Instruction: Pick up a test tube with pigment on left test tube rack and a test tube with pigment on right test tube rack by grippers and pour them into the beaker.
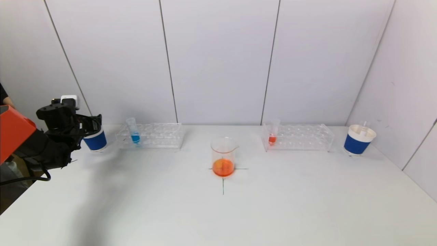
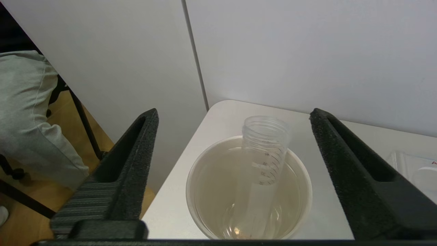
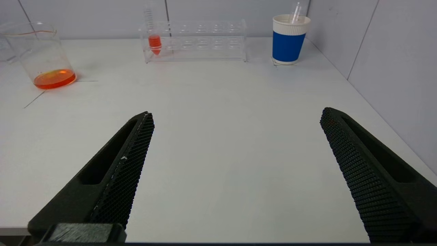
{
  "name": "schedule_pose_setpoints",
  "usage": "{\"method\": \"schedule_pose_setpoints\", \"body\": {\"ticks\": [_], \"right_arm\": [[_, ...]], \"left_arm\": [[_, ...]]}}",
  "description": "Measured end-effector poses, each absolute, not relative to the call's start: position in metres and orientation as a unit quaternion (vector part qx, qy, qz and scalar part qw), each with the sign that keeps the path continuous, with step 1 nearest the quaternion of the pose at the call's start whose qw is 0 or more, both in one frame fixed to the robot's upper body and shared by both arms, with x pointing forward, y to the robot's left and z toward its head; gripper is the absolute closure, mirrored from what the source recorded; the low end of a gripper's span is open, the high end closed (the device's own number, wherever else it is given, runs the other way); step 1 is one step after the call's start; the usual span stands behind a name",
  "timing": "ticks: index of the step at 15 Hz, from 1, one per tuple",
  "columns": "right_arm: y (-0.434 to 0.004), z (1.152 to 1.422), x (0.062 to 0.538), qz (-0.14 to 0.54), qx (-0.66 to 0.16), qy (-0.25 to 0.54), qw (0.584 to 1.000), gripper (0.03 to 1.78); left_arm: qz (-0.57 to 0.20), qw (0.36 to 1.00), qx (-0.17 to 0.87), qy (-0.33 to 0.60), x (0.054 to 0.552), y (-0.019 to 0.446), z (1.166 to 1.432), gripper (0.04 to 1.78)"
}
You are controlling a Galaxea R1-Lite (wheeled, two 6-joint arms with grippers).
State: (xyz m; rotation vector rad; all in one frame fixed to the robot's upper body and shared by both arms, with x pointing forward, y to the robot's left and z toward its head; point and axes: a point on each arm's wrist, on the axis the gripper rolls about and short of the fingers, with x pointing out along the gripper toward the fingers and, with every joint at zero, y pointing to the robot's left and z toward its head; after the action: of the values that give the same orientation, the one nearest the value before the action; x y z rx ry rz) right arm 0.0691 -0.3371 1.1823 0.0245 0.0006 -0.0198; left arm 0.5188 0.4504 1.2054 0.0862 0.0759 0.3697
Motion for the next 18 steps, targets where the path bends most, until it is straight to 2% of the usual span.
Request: {"method": "schedule_pose_setpoints", "body": {"ticks": [3,8,11,14,18], "right_arm": [[-0.337,1.182,0.069,-0.010,0.012,0.000,1.000,0.04],[-0.337,1.182,0.069,-0.010,0.012,0.000,1.000,0.04],[-0.337,1.182,0.069,-0.010,0.012,0.000,1.000,0.04],[-0.337,1.182,0.069,-0.010,0.012,0.000,1.000,0.04],[-0.337,1.182,0.069,-0.010,0.012,0.000,1.000,0.04]], "left_arm": [[0.183,0.981,0.043,0.038,0.519,0.450,1.206,0.06],[0.183,0.982,0.042,0.036,0.518,0.450,1.207,0.06],[0.171,0.984,0.042,0.029,0.517,0.446,1.217,0.06],[0.155,0.987,0.034,0.017,0.511,0.434,1.241,0.06],[0.122,0.992,0.019,-0.011,0.494,0.401,1.292,0.06]]}}
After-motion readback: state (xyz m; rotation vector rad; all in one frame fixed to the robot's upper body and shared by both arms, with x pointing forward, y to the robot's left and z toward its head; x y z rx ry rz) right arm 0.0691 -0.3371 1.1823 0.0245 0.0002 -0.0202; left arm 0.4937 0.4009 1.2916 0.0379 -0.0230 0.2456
